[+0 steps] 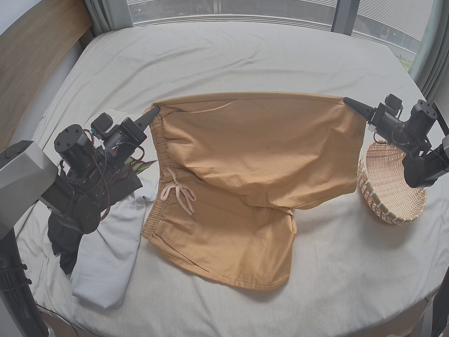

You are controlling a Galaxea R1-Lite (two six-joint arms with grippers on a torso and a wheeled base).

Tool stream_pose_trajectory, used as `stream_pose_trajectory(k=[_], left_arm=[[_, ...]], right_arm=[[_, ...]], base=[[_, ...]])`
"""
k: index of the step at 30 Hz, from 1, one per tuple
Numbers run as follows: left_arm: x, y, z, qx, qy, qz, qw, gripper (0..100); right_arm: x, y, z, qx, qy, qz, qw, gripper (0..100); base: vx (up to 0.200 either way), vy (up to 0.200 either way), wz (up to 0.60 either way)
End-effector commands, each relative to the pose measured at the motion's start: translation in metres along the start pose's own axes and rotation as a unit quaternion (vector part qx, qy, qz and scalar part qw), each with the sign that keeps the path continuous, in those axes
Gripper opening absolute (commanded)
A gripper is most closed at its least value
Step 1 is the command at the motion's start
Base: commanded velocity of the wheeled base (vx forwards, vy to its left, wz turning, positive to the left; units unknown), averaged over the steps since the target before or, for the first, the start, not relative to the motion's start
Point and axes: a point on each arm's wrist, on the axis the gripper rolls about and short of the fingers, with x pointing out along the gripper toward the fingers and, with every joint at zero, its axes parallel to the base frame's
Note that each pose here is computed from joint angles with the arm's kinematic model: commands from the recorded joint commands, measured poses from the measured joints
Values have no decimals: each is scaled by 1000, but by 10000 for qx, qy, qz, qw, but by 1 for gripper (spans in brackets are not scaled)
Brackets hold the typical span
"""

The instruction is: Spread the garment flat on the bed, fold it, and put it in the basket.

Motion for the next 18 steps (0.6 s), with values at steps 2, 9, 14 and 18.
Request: stream_pose_trajectory(k=[2, 9, 14, 18], left_arm=[[8, 19, -13, -47, 91, 84, 9999, 0], [13, 29, -17, -70, 130, 161, 9998, 100], [21, 30, -10, -89, 129, 158, 9998, 100], [26, 29, -10, -245, 199, 254, 9992, 100]], right_arm=[[5, -15, -10, 99, 70, -38, 9999, 0], [12, -33, -19, 106, 5, -113, 9999, 0], [19, -41, -19, 70, -42, -103, 9999, 100], [26, -45, -22, 45, -182, -177, 9997, 100]], base=[[0, 0, 0], [0, 0, 0], [0, 0, 0], [0, 0, 0]])
